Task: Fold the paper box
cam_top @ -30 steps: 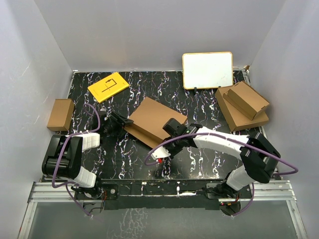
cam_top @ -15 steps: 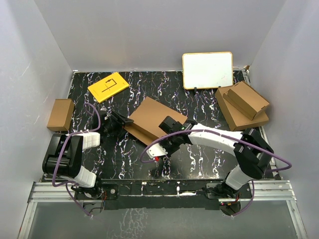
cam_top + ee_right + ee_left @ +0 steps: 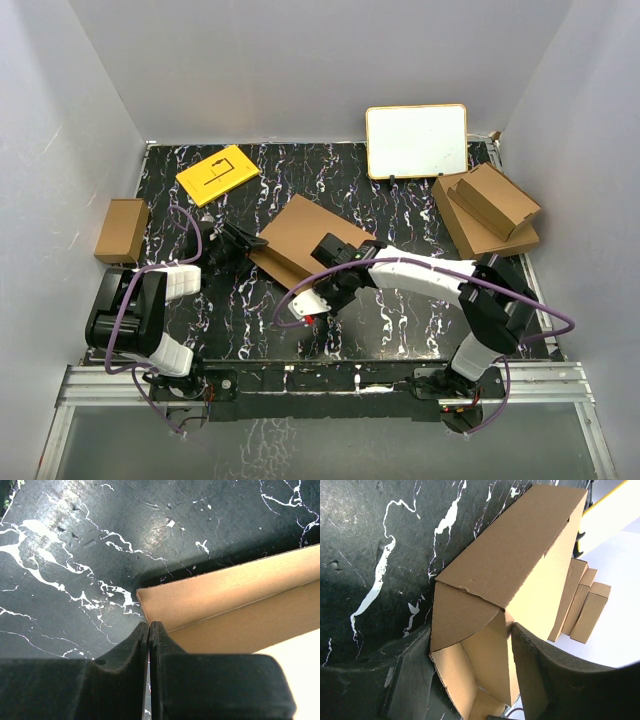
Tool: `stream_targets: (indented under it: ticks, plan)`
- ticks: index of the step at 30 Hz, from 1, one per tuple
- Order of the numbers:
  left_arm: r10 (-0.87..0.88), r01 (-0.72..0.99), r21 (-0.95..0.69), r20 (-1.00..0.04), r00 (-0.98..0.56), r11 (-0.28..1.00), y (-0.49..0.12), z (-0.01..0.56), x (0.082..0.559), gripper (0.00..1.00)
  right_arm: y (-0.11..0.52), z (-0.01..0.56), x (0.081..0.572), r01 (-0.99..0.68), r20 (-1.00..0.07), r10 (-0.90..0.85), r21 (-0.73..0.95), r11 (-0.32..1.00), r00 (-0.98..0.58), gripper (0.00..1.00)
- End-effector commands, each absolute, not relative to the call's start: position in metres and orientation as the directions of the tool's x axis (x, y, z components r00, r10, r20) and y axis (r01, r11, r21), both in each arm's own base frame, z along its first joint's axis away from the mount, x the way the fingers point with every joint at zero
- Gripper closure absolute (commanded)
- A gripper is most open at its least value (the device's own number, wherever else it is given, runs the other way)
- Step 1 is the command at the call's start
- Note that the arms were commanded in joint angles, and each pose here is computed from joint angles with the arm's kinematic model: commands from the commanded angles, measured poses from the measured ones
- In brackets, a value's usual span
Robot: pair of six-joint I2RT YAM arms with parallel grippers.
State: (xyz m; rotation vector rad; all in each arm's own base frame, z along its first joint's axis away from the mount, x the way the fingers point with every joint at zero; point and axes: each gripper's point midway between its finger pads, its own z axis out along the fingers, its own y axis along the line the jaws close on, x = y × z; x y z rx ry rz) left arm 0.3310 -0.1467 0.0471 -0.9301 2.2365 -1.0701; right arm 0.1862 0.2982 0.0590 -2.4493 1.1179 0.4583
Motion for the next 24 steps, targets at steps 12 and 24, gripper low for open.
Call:
stream_targets:
  ticks: [12, 24]
  plan:
    - [-0.710, -0.421, -0.754, -0.085, -0.699, 0.504, -0.149, 0.023, 0.309, 0.45, 0.338, 0.077, 0.198, -0.728, -0.490, -0.553, -0.314, -0.610, 0.675, 0.92]
    - [-0.709, -0.424, -0.753, -0.080, -0.700, 0.503, -0.149, 0.021, 0.309, 0.45, 0.341, 0.076, 0.198, -0.729, -0.493, -0.553, -0.303, -0.614, 0.671, 0.92]
